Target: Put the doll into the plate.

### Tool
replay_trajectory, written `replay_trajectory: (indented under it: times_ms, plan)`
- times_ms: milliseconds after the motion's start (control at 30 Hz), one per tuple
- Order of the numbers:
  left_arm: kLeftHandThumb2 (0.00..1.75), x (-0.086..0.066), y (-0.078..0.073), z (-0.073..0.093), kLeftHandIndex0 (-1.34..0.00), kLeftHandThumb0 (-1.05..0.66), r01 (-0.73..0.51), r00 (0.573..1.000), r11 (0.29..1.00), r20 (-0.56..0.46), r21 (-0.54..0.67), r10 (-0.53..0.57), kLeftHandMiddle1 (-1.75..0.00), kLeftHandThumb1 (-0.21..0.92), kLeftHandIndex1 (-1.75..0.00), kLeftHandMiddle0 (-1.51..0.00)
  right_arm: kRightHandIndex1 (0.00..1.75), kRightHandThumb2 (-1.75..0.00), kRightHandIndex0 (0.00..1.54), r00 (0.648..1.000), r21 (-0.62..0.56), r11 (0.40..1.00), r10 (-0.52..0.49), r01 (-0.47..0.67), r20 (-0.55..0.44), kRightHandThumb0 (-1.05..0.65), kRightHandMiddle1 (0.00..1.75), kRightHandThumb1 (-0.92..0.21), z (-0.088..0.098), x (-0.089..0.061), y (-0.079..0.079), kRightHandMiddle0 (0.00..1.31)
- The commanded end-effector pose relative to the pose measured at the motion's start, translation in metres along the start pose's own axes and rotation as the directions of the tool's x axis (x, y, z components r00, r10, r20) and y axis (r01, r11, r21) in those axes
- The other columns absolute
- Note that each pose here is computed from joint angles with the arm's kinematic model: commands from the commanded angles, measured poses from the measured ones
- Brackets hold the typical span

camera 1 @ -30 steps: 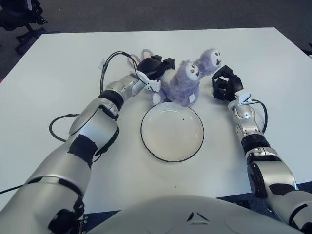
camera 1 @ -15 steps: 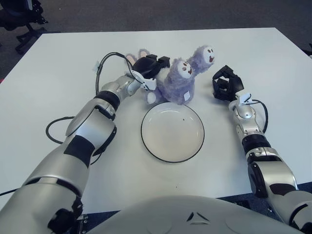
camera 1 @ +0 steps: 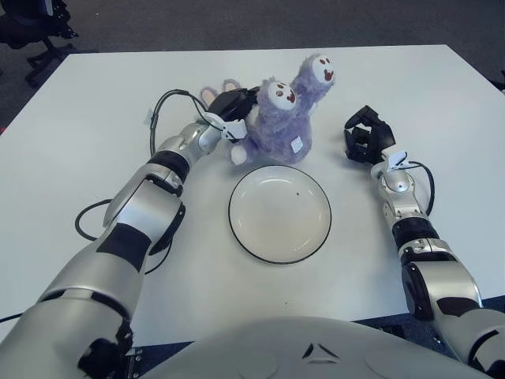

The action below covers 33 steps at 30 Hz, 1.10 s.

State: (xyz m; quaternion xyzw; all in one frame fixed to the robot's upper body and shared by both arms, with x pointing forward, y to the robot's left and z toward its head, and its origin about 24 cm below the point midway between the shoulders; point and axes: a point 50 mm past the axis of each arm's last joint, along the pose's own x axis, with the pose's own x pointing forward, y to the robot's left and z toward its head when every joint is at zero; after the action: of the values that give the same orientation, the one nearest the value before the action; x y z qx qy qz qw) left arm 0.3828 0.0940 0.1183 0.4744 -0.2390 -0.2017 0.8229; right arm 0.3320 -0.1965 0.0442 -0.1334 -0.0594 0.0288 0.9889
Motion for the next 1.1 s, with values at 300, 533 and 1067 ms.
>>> replay_trajectory:
  times_ms: [300,533,1067]
  plan:
    - [1.22,0.003,0.002,0.001,-0.72,0.10,-0.079,0.996,0.995,-0.054,-0.053,0.076,-1.75,0.28,-1.75,-0.90,1.75,-0.97,0.92,0.964,0.017,0.998,0.063,-0.060,-0.257,-0.40,1.75,-0.57,-0.054,-0.038,0.016,0.42]
    - [1.22,0.004,0.004,0.002,-0.71,0.09,-0.098,0.994,0.991,-0.053,-0.090,0.094,-1.75,0.28,-1.75,-0.90,1.75,-0.97,0.91,0.964,0.015,0.998,0.062,-0.061,-0.259,-0.40,1.75,-0.57,-0.053,-0.038,0.016,0.42]
    - [1.15,-0.005,0.014,0.021,-0.70,0.08,-0.146,0.977,0.968,0.123,-0.204,0.174,-1.75,0.31,-1.75,-0.89,1.75,-0.97,0.90,0.962,0.009,0.998,0.062,-0.062,-0.266,-0.40,1.75,-0.58,-0.053,-0.038,0.015,0.42]
